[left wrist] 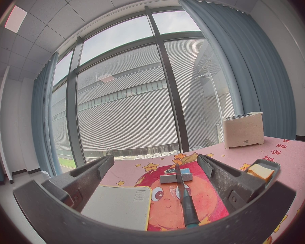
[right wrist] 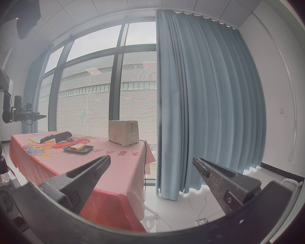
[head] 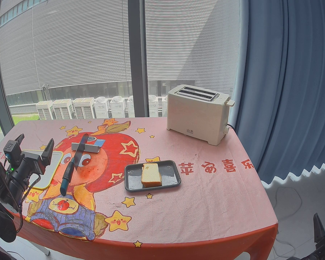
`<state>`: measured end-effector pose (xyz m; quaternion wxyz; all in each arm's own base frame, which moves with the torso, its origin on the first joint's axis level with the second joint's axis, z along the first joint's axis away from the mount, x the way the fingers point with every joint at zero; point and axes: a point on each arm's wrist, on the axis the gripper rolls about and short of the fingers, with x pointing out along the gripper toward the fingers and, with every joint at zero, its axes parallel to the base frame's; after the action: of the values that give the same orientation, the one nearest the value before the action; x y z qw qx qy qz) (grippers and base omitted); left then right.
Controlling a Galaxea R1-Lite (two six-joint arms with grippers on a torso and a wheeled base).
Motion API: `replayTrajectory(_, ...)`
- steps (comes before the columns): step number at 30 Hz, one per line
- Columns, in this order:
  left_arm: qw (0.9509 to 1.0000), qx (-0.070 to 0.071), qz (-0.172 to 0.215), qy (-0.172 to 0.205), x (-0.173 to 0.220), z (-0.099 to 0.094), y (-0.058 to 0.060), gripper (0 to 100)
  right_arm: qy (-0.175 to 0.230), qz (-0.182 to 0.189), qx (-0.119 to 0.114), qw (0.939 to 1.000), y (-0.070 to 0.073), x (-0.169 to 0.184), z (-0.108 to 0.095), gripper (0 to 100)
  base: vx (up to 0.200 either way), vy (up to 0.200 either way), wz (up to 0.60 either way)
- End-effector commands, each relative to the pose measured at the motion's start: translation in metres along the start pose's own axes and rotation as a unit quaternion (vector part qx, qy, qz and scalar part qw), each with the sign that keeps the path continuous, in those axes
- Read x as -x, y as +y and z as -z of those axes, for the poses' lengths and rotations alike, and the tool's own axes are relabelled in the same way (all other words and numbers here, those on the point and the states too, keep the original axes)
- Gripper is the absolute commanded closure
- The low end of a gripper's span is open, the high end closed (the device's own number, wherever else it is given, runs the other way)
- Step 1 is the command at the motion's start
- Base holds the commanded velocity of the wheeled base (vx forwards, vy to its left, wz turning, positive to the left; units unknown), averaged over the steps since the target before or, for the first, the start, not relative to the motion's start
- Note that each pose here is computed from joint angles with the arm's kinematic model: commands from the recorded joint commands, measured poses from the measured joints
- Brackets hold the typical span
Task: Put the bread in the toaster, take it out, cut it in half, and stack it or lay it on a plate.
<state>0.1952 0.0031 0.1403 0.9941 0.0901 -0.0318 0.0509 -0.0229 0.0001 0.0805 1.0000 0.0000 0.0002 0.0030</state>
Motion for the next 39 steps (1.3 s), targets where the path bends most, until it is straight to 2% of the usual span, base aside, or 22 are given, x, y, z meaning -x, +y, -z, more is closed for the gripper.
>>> replayTrajectory(1, 1.0, -0.001, 0.002, -0.006, 0.009, -0.001, 0.001, 0, 0.0, 0.0, 0.0, 1.0, 0.0, 0.0, 0.005, 0, 0.0, 0.0, 0.0)
replayTrajectory(8, 0.999, 0.01, -0.009, -0.043, 0.021, -0.015, 0.006, 0, 0.0, 0.0, 0.0, 1.0, 0.0, 0.0, 0.005, 0, 0.0, 0.0, 0.0)
replayTrajectory(10, 0.9982, 0.027, -0.01, -0.053, 0.036, -0.018, 0.008, 0, 0.0, 0.0, 0.0, 1.0, 0.0, 0.0, 0.005, 0, 0.0, 0.0, 0.0)
replayTrajectory(11, 0.9982, 0.027, -0.01, -0.053, 0.036, -0.018, 0.008, 0, 0.0, 0.0, 0.0, 1.0, 0.0, 0.0, 0.005, 0, 0.0, 0.0, 0.0)
replayTrajectory(12, 0.9973, 0.049, -0.007, -0.054, 0.045, -0.019, 0.008, 0, 0.0, 0.0, 0.0, 1.0, 0.0, 0.0, 0.005, 0, 0.0, 0.0, 0.0)
replayTrajectory(14, 0.9953, 0.079, -0.01, -0.056, 0.054, -0.022, 0.01, 0, 0.0, 0.0, 0.0, 1.0, 0.0, 0.0, 0.005, 0, 0.0, 0.0, 0.0)
replayTrajectory(15, 0.9933, 0.091, -0.01, -0.07, 0.063, -0.028, 0.012, 0, 0.0, 0.0, 0.0, 1.0, 0.0, 0.0, 0.005, 0, 0.0, 0.0, 0.0)
replayTrajectory(16, 0.9919, 0.097, -0.008, -0.081, 0.071, -0.032, 0.013, 0, 0.0, 0.0, 0.0, 1.0, 0.0, 0.0, 0.005, 0, 0.0, 0.0, 0.0)
replayTrajectory(18, 0.9914, 0.098, -0.007, -0.086, 0.08, -0.034, 0.014, 0, 0.0, 0.0, 0.0, 1.0, 0.0, 0.0, 0.005, 0, 0.0, 0.0, 0.0)
replayTrajectory(22, 0.994, 0.094, 0.0, -0.056, 0.115, -0.029, 0.016, 0, 0.0, 0.0, 0.0, 1.0, 0.0, 0.0, 0.005, 0, 0.0, 0.0, 0.0)
replayTrajectory(26, 0.9932, 0.094, 0.005, -0.068, 0.147, -0.03, 0.018, 0, 0.0, 0.0, 0.0, 1.0, 0.0, 0.0, 0.005, 0, 0.0, 0.0, 0.0)
replayTrajectory(31, 0.9955, 0.09, 0.01, -0.027, 0.158, -0.031, 0.02, 0, 0.0, 0.0, 0.0, 1.0, 0.0, 0.0, 0.005, 0, 0.0, 0.0, 0.0)
replayTrajectory(39, 0.9949, 0.091, 0.033, -0.025, 0.164, -0.034, 0.02, 0, 0.0, 0.0, 0.0, 1.0, 0.0, 0.0, 0.005, 0, 0.0, 0.0, 0.0)
